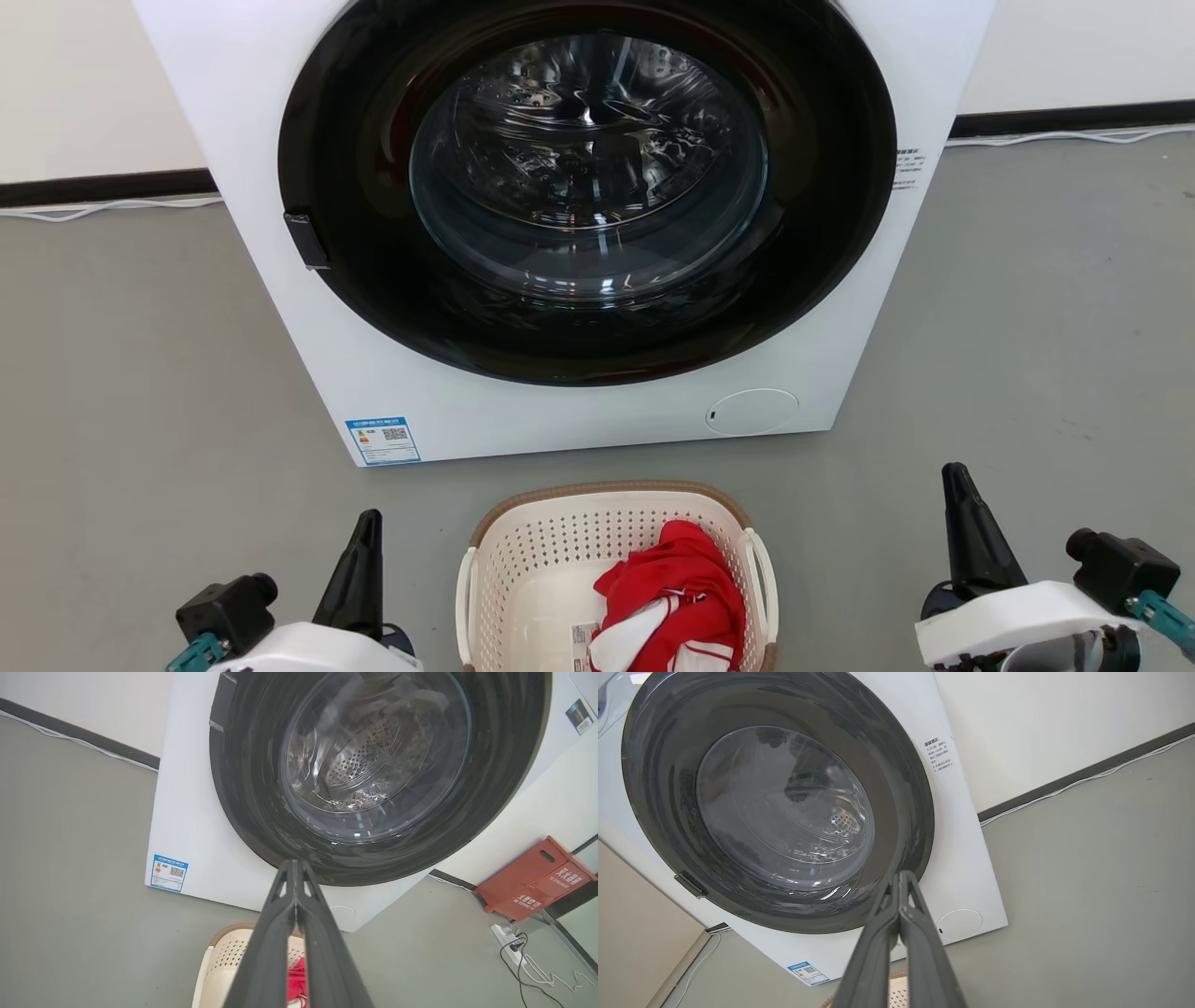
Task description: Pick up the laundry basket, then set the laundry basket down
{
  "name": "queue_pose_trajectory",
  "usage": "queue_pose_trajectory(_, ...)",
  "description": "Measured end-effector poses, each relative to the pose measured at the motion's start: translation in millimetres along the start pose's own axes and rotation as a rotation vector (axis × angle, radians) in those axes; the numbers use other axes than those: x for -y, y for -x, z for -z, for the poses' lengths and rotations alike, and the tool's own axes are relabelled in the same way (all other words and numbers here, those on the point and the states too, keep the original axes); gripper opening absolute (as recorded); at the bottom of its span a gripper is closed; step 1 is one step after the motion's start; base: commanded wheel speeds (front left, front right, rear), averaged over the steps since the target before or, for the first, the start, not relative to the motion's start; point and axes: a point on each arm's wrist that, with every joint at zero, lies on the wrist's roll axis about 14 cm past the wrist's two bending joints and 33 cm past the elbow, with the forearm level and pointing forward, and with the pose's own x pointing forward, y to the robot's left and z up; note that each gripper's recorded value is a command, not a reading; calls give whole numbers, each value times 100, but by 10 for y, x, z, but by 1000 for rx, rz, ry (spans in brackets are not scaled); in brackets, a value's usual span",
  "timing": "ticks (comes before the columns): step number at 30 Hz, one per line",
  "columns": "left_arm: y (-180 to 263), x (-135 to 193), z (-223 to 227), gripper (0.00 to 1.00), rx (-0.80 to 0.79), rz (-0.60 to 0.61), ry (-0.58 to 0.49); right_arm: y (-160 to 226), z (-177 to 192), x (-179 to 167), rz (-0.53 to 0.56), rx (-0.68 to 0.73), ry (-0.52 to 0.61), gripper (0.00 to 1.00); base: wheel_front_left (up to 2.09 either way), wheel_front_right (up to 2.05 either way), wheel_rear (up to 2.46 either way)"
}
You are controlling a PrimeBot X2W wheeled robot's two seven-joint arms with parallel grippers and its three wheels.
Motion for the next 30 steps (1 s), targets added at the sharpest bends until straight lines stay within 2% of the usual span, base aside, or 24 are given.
queue_pose_trajectory(30,-1,-143,-21,0,-20,-67,293,-5,14,96,63,-19,-326,0,0,0,0)
